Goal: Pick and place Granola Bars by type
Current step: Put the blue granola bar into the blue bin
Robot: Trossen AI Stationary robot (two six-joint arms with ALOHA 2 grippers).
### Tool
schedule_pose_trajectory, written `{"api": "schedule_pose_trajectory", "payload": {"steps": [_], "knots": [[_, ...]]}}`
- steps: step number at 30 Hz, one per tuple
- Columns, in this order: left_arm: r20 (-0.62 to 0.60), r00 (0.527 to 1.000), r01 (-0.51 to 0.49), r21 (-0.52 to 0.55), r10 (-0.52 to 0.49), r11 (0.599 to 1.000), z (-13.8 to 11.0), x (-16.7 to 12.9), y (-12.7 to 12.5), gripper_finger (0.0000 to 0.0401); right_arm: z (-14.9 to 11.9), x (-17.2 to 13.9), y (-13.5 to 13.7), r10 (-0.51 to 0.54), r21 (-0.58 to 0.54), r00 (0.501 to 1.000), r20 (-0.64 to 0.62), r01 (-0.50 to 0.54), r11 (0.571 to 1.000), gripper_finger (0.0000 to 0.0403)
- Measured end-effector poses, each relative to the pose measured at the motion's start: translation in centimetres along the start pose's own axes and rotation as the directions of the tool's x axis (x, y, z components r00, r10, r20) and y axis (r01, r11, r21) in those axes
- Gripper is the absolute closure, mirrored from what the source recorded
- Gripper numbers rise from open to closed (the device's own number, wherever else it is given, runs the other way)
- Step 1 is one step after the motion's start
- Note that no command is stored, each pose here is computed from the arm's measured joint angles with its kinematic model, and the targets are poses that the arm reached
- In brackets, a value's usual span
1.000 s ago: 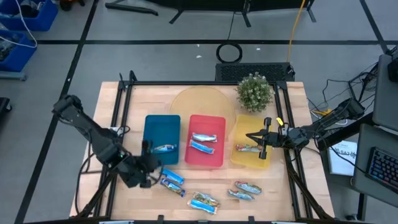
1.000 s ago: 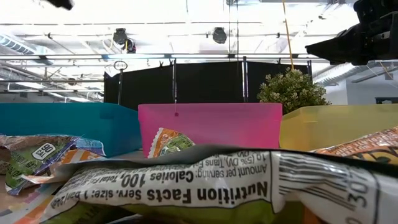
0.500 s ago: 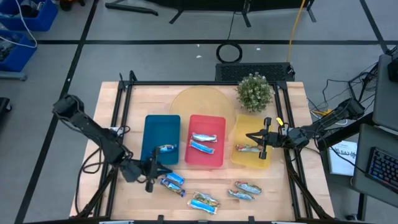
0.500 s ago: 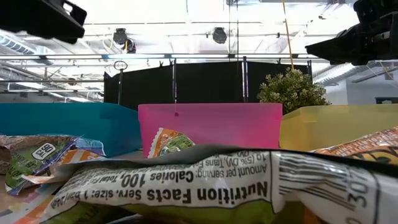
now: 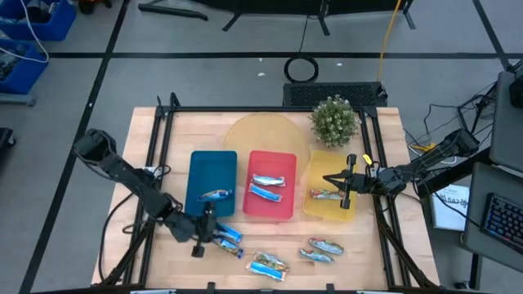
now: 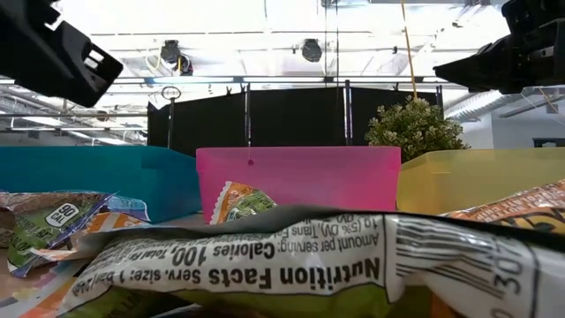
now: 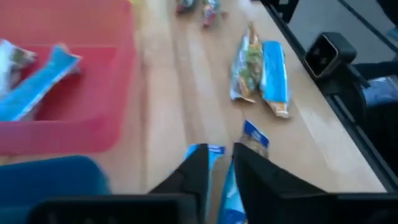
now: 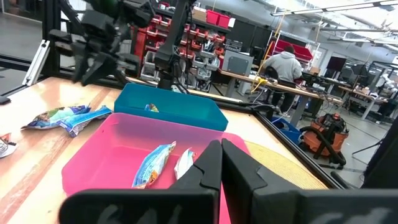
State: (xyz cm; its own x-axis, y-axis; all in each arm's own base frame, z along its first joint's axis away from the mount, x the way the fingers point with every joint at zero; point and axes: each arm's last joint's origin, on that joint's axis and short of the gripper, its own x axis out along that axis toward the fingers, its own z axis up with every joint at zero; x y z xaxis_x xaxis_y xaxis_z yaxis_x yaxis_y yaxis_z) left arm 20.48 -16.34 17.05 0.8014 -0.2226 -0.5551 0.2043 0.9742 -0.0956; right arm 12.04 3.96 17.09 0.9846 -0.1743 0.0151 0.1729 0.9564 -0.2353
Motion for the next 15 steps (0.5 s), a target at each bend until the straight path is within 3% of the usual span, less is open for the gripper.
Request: {"api": "schedule_pose_trajectory", "payload": {"steps": [7,15], "knots": [[-0.135,0.991,0.022,0.114,-0.007,0.993,-0.9,2.0,-3.1,0.0221,0.0,0.0,0.0,0.001,0.026,1.0,-0.003,-0.001,1.0,0.0403],[-0.269,0.962,-0.022,0.12,0.054,0.992,-2.7,3.8,-2.9,0.0182,-0.1,0.0,0.0,0.002,0.04,1.0,-0.008,-0.002,0.999,0.0403]]}}
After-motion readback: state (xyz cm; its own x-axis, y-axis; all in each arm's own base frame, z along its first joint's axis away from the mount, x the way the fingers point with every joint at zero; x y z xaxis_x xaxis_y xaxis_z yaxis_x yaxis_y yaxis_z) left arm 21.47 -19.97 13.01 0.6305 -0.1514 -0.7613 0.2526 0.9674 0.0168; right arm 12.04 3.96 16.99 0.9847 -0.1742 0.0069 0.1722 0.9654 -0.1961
